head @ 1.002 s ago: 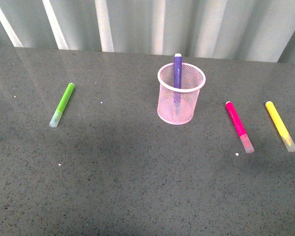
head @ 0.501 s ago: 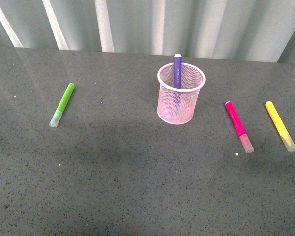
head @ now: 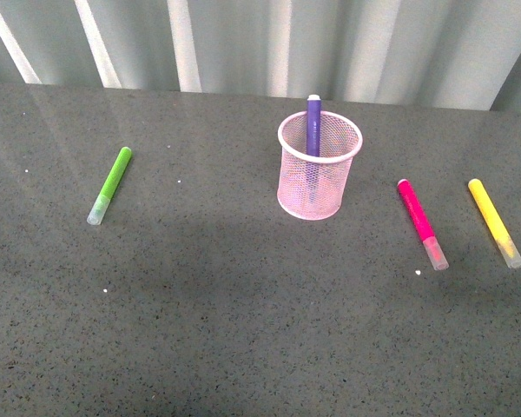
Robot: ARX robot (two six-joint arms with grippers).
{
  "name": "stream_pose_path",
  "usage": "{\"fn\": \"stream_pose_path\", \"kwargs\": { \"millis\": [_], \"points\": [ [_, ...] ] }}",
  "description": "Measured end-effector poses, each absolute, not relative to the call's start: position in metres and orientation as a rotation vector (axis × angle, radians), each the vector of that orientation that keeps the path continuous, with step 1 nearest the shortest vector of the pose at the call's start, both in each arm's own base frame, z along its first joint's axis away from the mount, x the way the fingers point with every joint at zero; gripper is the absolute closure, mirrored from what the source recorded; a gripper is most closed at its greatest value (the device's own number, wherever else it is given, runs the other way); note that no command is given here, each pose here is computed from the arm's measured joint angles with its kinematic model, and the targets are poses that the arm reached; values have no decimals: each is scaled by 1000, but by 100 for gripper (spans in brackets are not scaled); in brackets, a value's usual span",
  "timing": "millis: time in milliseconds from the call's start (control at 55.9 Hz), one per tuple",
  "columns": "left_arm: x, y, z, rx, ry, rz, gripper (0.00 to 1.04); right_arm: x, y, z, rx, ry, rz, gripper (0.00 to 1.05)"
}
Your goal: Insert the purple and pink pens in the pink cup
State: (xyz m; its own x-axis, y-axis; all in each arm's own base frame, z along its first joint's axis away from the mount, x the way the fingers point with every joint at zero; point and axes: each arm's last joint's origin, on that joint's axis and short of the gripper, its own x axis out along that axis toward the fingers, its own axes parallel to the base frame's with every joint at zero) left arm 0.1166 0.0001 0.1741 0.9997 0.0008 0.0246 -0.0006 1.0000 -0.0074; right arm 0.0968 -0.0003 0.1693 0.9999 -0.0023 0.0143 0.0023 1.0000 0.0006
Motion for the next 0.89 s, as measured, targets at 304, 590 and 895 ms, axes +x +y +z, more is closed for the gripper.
{"fn": "stream_pose_path", "kwargs": {
  "millis": [304,590,895],
  "points": [
    [110,0,174,-7,-25,1,101,97,0,169,1,-14,-2,7],
    [97,0,170,-7,-12,1,101,97,0,169,1,-14,-3,7],
    [97,0,171,-7,-19,1,81,97,0,169,1,-14,-2,7]
  ]
}}
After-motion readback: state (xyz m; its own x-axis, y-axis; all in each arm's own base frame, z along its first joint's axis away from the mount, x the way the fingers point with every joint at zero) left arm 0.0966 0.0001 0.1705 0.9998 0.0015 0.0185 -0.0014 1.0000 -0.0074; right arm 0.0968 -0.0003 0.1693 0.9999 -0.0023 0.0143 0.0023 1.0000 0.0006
